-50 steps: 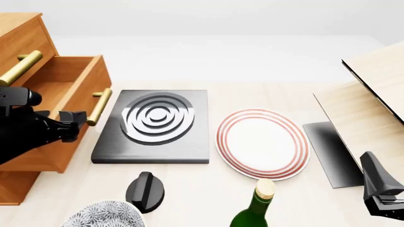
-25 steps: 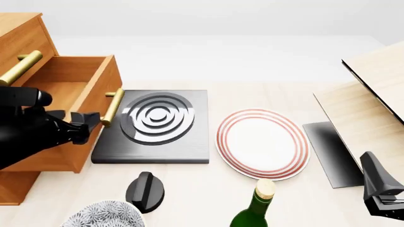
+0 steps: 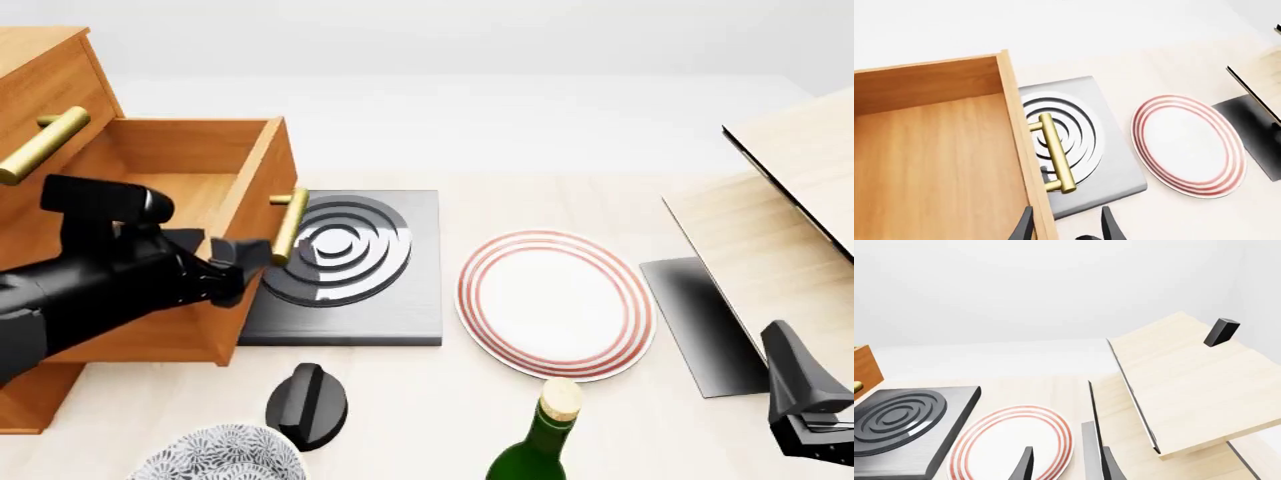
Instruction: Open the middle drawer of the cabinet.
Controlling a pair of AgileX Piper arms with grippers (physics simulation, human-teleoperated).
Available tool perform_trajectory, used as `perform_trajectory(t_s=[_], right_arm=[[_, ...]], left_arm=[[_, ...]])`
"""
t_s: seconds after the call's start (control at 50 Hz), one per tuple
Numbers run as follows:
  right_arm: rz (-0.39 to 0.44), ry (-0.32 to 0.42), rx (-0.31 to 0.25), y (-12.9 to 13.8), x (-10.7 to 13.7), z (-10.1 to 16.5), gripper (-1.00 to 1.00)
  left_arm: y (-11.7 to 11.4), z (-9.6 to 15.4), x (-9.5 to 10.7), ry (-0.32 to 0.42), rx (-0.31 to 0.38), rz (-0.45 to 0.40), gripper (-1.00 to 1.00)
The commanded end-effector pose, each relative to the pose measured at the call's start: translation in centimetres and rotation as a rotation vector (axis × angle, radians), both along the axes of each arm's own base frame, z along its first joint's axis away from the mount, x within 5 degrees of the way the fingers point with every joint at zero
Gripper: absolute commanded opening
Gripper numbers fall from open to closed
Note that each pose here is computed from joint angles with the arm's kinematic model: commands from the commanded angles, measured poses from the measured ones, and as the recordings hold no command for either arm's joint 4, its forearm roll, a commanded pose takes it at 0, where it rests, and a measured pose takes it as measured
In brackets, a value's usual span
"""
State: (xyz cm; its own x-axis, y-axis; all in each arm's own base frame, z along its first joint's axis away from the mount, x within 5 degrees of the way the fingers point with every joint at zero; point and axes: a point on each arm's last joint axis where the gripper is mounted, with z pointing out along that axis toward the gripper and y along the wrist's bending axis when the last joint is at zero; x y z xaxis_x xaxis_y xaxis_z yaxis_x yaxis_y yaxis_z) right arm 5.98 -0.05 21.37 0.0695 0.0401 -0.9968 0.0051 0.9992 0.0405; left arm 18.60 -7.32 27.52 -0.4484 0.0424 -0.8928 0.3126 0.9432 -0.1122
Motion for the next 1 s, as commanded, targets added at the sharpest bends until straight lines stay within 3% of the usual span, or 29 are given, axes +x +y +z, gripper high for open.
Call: perform_trajectory(t_s=[0.02,0.32,0.48,0.54,0.58,0.66,0.86,0.9,0.92,1.0], right_arm=[[0.000,0.000,0.000,0.0,0.0,0.0,1.00],[0.000,0.000,0.000,0.0,0.0,0.0,1.00],[0.000,0.000,0.000,0.0,0.0,0.0,1.00],[0.000,0.000,0.000,0.0,0.0,0.0,1.00],[0.000,0.000,0.000,0.0,0.0,0.0,1.00],[0.000,0.000,0.000,0.0,0.0,0.0,1.00],[0.000,0.000,0.000,0.0,0.0,0.0,1.00],[0.000,0.000,0.000,0.0,0.0,0.0,1.00],[0.000,0.000,0.000,0.0,0.0,0.0,1.00],[0.000,0.000,0.000,0.0,0.0,0.0,1.00]], left_arm=[[-2.5,1.0,0.2,-0.021,-0.052,-0.089,1.00],[-4.5,1.2,0.4,-0.021,-0.068,-0.159,1.00],[-3.1,2.1,-0.4,-0.041,-0.069,-0.124,1.00],[-1.7,3.3,-1.4,-0.087,-0.055,-0.100,1.00],[0.0,4.6,-2.5,-0.148,-0.020,-0.066,1.00],[2.0,6.7,-4.5,-0.217,-0.013,-0.008,1.00],[5.1,8.7,-9.1,-0.397,0.040,0.104,1.00],[5.7,9.3,-10.6,-0.455,0.050,0.125,1.00],[6.4,9.7,-12.7,-0.516,0.052,0.183,1.00],[7.2,9.6,-15.4,-0.582,0.055,0.284,1.00]])
